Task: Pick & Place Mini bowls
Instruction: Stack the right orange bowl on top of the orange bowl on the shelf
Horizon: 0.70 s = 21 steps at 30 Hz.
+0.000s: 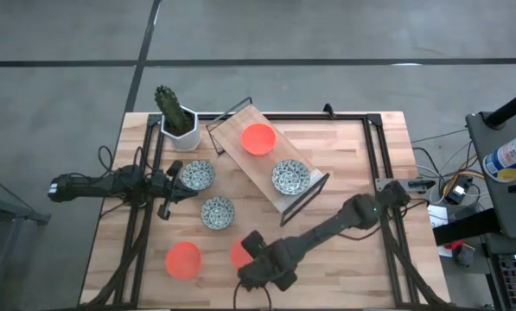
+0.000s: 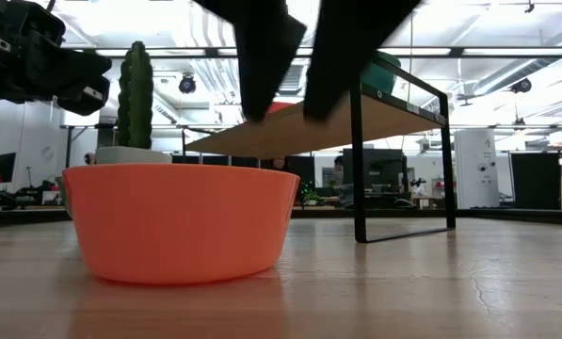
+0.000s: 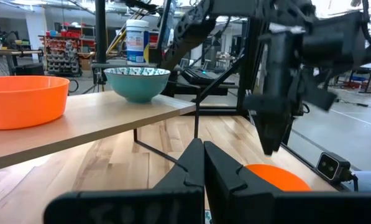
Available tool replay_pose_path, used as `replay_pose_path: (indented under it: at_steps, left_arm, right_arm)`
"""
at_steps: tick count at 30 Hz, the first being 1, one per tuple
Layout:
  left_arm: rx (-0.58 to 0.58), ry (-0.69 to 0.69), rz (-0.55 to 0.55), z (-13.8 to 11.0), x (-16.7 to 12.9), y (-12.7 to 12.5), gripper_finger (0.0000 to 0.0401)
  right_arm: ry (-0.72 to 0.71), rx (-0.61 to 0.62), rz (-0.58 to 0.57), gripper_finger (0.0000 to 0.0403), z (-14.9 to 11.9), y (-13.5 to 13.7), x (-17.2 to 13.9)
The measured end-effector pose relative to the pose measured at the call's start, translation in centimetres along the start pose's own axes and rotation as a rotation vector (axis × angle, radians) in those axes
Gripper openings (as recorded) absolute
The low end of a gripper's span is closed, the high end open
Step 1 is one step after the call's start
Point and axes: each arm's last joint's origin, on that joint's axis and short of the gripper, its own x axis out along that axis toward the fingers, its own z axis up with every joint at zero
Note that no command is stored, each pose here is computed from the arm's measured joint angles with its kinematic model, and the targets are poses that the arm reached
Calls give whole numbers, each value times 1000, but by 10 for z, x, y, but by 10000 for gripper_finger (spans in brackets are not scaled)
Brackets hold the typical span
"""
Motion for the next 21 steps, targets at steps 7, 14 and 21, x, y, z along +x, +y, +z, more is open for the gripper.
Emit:
replay_pose_path:
  at_steps: [7, 14, 21]
  left_arm:
    - [0, 1, 0, 0, 0, 0, 0]
    - [0, 0, 0, 0, 0, 0, 0]
    - [0, 0, 0, 0, 0, 0, 0]
  right_arm:
    - [55, -1, -15, 213, 2, 5, 26]
    - [38, 84, -33, 156, 3, 4, 25]
    - [8, 124, 15, 45, 7, 5, 31]
